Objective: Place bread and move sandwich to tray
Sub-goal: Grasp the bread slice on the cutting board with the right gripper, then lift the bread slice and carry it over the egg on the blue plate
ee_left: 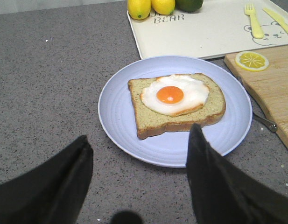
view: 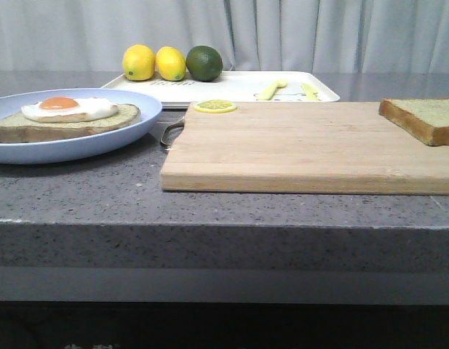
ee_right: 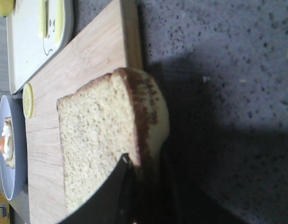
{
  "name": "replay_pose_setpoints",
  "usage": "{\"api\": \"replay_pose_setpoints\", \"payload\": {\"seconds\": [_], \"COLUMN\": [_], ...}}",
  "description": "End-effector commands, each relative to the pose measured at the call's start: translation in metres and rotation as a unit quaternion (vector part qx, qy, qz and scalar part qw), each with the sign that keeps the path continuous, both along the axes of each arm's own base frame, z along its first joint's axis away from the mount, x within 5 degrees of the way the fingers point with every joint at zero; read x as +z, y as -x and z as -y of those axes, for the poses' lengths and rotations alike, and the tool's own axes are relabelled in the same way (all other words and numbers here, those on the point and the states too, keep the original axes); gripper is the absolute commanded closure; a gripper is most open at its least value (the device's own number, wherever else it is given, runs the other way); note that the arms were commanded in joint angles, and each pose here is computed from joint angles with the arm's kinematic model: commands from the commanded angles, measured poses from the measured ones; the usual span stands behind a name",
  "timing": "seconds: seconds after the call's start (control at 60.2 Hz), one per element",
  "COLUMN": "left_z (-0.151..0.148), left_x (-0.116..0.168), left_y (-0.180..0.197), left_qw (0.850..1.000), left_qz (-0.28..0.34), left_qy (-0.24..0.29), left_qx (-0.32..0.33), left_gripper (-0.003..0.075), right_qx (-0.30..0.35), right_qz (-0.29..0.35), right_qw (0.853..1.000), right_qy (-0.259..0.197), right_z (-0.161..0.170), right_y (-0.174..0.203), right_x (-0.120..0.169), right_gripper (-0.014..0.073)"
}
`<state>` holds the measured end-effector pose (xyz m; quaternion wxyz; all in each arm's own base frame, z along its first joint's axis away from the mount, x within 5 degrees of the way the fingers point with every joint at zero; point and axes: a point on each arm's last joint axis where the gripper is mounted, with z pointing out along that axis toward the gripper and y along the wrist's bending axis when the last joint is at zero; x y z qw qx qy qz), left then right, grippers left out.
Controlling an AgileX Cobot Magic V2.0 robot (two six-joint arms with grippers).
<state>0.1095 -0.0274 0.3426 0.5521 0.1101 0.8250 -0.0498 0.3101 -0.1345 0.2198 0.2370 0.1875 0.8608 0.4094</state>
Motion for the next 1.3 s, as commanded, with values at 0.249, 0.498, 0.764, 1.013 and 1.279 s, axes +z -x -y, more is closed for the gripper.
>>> {"api": "replay_pose_setpoints", "payload": {"seconds": [0.249,0.498,0.764,1.013,1.279], "left_z": [0.002,0.002,0.002,0.003,0.003], "left_x": [0.016,0.016,0.016,0.016,0.016], "left_y": [-0.002,-0.002,-0.002,-0.002,-0.002], "left_qw": [0.999,0.999,0.999,0.999,0.999], "left_qz": [0.045,0.045,0.045,0.044,0.044], "left_qy": [0.009,0.009,0.009,0.012,0.013], "left_qx": [-0.009,-0.009,-0.009,-0.009,-0.009], "left_gripper": [0.0288,0.0288,0.0288,0.0288,0.0288], "right_qx": [0.036,0.048,0.112,0.148,0.142], "right_qz": [0.081,0.124,0.168,0.184,0.165], "right_qw": [0.995,0.989,0.971,0.953,0.952], "right_qy": [-0.042,-0.060,-0.126,-0.188,-0.215], "right_z": [-0.018,-0.046,-0.110,-0.183,-0.272], "right_y": [0.009,0.010,0.000,-0.010,-0.007], "right_x": [0.055,0.086,0.110,0.120,0.120], "right_gripper": [0.0507,0.0507,0.0507,0.0507,0.0507]}}
